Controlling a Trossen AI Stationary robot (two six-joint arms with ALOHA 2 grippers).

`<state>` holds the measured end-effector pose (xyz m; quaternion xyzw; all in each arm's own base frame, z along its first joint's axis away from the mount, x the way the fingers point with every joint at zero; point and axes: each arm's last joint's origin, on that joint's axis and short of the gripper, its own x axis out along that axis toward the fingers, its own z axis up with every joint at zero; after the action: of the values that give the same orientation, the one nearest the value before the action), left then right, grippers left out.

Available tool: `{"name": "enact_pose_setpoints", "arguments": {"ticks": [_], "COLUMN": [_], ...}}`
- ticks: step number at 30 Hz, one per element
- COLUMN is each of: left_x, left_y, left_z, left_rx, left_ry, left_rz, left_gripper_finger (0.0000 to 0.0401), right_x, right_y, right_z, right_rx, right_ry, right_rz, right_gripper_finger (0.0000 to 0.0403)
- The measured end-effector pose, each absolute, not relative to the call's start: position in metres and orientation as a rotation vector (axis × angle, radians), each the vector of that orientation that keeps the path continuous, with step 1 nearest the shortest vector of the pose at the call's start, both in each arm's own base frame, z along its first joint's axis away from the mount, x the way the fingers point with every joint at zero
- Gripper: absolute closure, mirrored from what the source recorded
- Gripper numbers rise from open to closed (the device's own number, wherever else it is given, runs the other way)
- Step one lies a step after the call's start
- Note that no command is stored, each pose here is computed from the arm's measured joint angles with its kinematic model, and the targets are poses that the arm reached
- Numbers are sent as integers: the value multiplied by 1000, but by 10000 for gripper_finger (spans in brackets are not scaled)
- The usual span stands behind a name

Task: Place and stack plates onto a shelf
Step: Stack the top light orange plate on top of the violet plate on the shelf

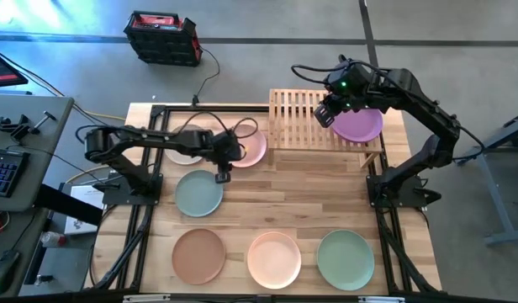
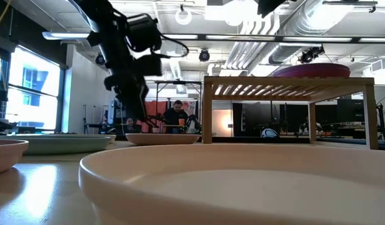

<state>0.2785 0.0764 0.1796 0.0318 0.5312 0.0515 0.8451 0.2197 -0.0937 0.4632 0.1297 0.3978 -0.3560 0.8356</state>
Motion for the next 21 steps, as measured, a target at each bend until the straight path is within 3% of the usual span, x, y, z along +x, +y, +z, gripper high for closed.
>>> {"name": "enact_pose_setpoints", "arguments": {"ticks": [21], "left_x": [294], "left_y": [79], "left_z": [138], "left_rx": [96], "left_ry": [1221], "left_rz": [141], "left_gripper_finger": [282], "right_x": [220], "right_y": [-93], "right_z": [463], "right_rx": [289], "right_ry": [846], "right_rz": [-727], "right_gripper_finger": [315]}}
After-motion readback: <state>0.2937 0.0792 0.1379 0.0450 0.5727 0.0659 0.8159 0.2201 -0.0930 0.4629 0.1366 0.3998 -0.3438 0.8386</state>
